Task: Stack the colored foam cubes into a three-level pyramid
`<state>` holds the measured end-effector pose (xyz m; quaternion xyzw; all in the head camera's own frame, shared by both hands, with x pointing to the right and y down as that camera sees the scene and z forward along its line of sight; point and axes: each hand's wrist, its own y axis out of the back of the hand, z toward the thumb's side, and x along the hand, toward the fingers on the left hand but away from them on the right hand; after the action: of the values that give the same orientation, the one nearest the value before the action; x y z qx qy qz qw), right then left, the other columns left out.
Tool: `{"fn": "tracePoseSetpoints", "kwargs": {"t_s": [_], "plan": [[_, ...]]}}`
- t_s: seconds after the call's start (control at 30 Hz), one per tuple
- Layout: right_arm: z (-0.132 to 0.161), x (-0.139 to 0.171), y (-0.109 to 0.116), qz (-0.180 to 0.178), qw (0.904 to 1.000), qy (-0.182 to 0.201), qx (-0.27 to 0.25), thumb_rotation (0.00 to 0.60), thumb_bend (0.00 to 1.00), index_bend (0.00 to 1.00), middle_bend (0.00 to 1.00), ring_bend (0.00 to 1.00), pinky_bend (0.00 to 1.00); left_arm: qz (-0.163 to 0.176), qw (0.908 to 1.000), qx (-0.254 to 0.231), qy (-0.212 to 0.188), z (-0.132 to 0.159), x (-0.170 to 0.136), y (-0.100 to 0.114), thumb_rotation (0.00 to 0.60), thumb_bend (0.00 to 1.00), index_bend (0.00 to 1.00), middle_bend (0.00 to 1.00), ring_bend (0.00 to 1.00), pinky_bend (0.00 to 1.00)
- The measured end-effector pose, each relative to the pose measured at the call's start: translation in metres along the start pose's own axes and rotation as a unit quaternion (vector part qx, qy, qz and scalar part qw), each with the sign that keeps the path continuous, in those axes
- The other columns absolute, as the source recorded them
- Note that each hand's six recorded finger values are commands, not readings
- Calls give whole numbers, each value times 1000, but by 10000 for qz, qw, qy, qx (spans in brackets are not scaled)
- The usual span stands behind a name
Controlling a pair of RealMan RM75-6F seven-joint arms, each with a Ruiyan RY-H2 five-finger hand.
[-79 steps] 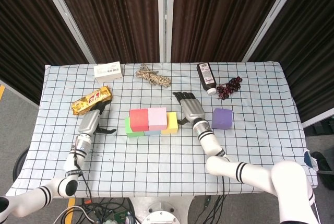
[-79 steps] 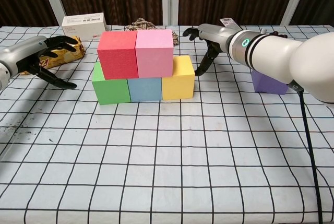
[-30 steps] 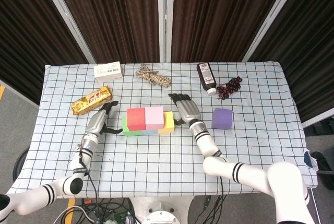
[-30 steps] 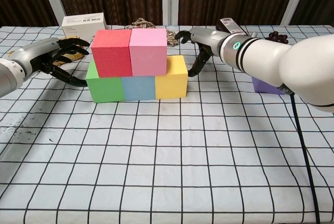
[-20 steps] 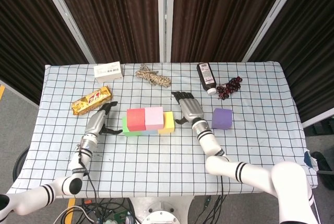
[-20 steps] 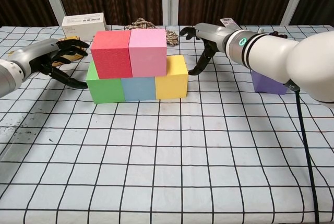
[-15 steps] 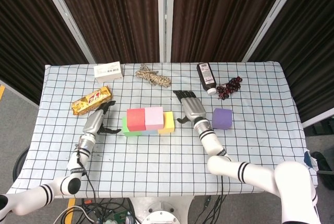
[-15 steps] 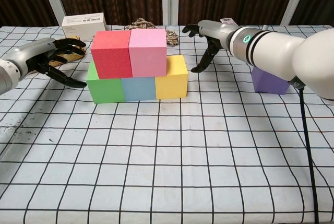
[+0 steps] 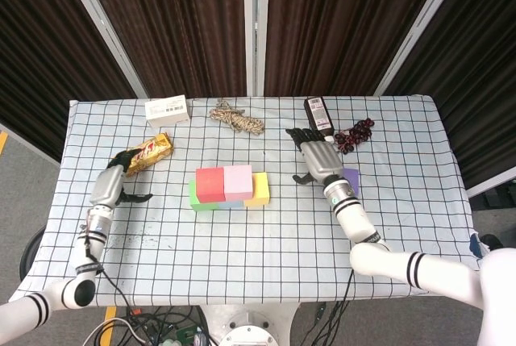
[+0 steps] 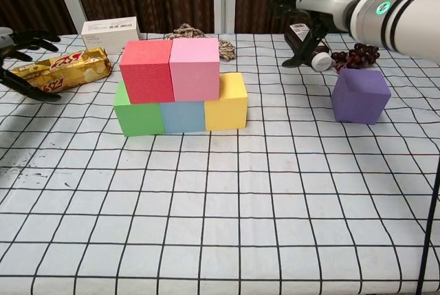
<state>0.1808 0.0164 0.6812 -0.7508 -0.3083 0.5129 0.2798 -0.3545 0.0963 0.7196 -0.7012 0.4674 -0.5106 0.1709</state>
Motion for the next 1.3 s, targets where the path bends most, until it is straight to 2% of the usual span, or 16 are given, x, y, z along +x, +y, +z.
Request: {"fn": "tracePoseSetpoints", "kwargs": {"t_s": [0.23, 0.37, 0.47, 0.57, 0.63, 0.87, 1.1, 1.3], "plan": [[-10, 34, 48, -316, 9994, -87, 57, 600, 29, 0, 97, 0, 0, 382, 9984, 407, -24, -12, -23, 38, 600, 0, 99, 93, 0, 107], [-27, 50, 59, -365, 9979, -322, 417, 600, 0, 0, 114, 0, 0, 481, 9959, 738, -206, -15, -37, 47, 600, 0, 99, 93, 0, 107], [-38, 58, 52, -178, 9966, -538, 604, 600, 0, 0, 113, 0, 0, 620, 9931, 929, -357, -19, -49, 54, 600, 0, 99, 93, 0, 106], [-54, 68, 40, 31, 9941, -860, 655, 600, 0, 0, 65, 0, 0, 686, 9926, 927, -389, -25, -61, 58, 600, 0, 99, 93, 0, 107], [-63, 73, 31, 74, 9931, -1009, 600, 600, 0, 0, 66, 0, 0, 685, 9927, 904, -408, -27, -67, 59, 600, 0, 99, 92, 0, 106], [-82, 74, 6, 268, 9894, -1295, 607, 600, 0, 0, 121, 0, 0, 485, 9920, 1078, -438, -25, -79, 54, 600, 0, 99, 93, 0, 106], [-90, 69, -15, 421, 9859, -1441, 740, 600, 3, 0, 128, 0, 0, 413, 9929, 1043, -403, -26, -80, 49, 600, 0, 99, 93, 0, 106], [-94, 60, -29, 410, 9816, -1527, 1075, 600, 45, 0, 144, 0, 0, 446, 9931, 1040, -320, -30, -82, 46, 600, 0, 99, 93, 0, 106]]}}
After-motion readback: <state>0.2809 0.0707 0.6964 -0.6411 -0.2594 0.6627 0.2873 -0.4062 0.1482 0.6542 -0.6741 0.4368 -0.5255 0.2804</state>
